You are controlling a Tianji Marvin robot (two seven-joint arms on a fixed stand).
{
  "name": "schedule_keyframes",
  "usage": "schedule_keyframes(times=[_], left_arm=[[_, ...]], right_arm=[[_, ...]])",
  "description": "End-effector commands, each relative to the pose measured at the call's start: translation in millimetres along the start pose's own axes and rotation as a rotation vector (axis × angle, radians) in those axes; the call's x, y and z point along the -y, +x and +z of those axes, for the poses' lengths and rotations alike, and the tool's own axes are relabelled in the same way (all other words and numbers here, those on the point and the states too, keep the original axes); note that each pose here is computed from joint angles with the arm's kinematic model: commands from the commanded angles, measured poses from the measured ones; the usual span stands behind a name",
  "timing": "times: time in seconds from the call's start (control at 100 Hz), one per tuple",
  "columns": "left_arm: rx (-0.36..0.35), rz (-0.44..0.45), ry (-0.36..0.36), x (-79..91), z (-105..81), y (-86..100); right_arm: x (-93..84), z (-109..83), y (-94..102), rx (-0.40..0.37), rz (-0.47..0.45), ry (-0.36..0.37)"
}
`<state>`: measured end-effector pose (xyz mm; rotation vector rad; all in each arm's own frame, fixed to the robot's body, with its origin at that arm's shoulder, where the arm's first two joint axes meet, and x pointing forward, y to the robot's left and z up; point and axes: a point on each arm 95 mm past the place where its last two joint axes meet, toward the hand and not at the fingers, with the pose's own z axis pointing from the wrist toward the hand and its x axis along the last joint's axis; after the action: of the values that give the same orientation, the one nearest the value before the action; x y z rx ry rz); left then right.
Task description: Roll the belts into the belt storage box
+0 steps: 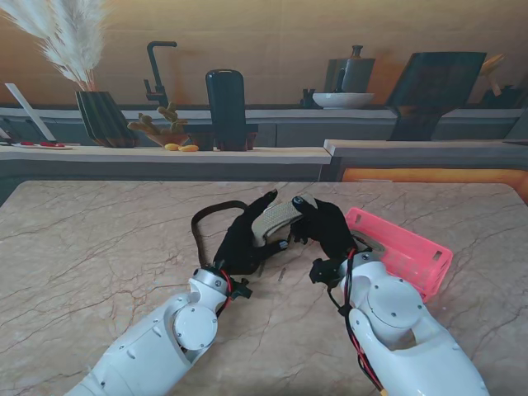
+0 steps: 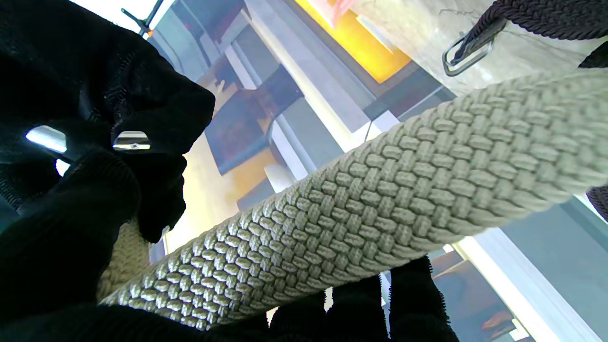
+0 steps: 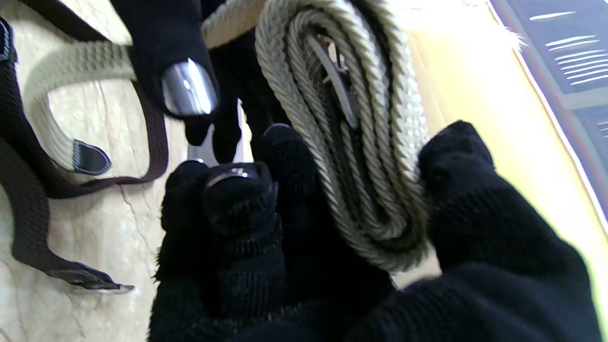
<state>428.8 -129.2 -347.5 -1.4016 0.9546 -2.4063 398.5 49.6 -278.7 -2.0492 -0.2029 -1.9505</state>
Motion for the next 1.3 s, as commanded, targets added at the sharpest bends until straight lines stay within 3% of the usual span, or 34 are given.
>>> schedule_keyframes(times=[0.0,0.52,0.77,0.93,1.01,1.1,1.29], left_arm=[[-0.004,-0.01,0.005,-5.0,4.2,6.1],[-0.03,-0.02,0.058,-5.6,12.8,13.9],[-0.018,-0.027,0.096,0.3,14.2,14.1],[-0.015,-0.01,0.099,3.4,15.7,13.6],[-0.009,-0.026,0.1,2.6,16.2,14.8],[-0.006,-0.061,0.102,1.0,15.0,17.9],[0.01,-0.122,0.111,0.3,11.7,22.9]], right_arm=[[9.2,1.5,-2.7,0.024,0.042,0.022],[22.3,26.1,-46.1,0.316,0.195,0.156],[27.5,31.4,-56.5,0.378,0.224,0.185],[29.7,31.9,-59.8,0.408,0.223,0.254],[30.2,32.3,-61.1,0.433,0.187,0.3],[31.8,33.8,-63.6,0.461,0.07,0.303],[32.4,36.8,-67.9,0.49,-0.133,0.206]])
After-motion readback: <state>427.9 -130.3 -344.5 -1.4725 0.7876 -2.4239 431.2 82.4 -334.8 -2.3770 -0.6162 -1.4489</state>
